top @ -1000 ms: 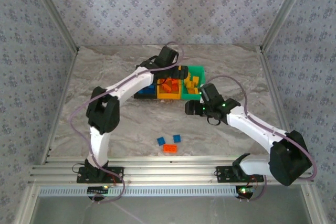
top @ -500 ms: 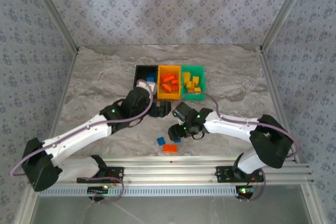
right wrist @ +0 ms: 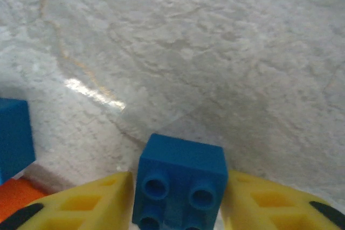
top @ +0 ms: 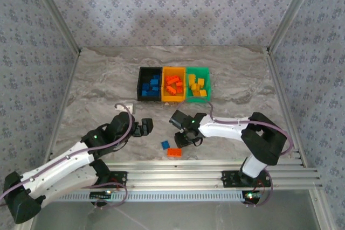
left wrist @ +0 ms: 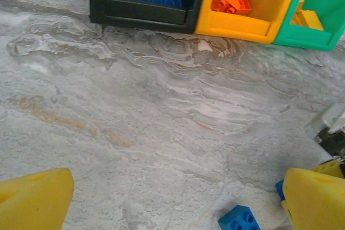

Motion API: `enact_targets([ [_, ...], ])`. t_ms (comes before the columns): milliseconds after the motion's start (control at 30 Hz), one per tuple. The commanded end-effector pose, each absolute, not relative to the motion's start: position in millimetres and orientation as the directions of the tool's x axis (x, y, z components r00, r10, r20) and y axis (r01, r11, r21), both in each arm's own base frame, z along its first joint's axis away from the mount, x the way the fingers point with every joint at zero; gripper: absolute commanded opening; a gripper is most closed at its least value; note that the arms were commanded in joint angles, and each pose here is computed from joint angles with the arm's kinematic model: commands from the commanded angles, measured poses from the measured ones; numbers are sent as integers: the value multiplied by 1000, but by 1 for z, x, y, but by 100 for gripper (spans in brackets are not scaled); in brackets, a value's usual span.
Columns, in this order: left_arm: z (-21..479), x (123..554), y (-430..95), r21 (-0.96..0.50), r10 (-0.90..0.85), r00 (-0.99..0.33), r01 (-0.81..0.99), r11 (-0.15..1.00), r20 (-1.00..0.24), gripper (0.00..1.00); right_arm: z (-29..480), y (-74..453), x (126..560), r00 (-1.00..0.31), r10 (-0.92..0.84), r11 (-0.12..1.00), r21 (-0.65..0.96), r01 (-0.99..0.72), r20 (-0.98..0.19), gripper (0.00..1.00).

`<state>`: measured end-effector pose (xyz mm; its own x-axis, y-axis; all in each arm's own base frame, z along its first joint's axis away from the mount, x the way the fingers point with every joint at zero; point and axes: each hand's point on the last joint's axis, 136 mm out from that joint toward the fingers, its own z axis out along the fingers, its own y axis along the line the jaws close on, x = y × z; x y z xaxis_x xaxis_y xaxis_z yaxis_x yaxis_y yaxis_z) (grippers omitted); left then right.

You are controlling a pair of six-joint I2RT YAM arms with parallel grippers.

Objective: Sort the legos into containers by color

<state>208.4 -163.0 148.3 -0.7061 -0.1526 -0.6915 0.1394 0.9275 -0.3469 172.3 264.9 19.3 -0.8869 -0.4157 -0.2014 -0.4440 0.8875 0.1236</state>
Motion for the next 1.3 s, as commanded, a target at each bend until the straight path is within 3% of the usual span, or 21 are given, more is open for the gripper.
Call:
enact_targets([
  [0, 147, 210, -154, -327, -170, -696, 98, 940, -698, 99, 17, 259, 170, -892, -413, 896, 92, -434, -185, 37],
  [167, 143, 210, -149, -312, -170, -696, 81, 947, -697, 100, 49, 270, 192, -876, -386, 891, 128, -435, -289, 29],
  [433, 139, 207, -139, -295, -186, -699, 38, 955, -690, 100, 138, 336, 273, -789, -341, 822, 247, -514, -511, 27],
  [800, 134, 196, -132, -339, -221, -711, 27, 940, -668, 100, 156, 418, 410, -748, -241, 798, 313, -516, -618, 30],
  [933, 132, 194, -131, -340, -220, -718, 25, 940, -661, 99, 145, 436, 440, -747, -231, 800, 315, -510, -623, 40],
  [1067, 131, 192, -131, -342, -219, -722, 27, 939, -657, 100, 151, 445, 459, -745, -202, 793, 340, -505, -636, 69],
  [1267, 137, 193, -133, -352, -221, -715, 38, 935, -663, 100, 192, 424, 454, -706, -145, 794, 344, -501, -693, 75],
])
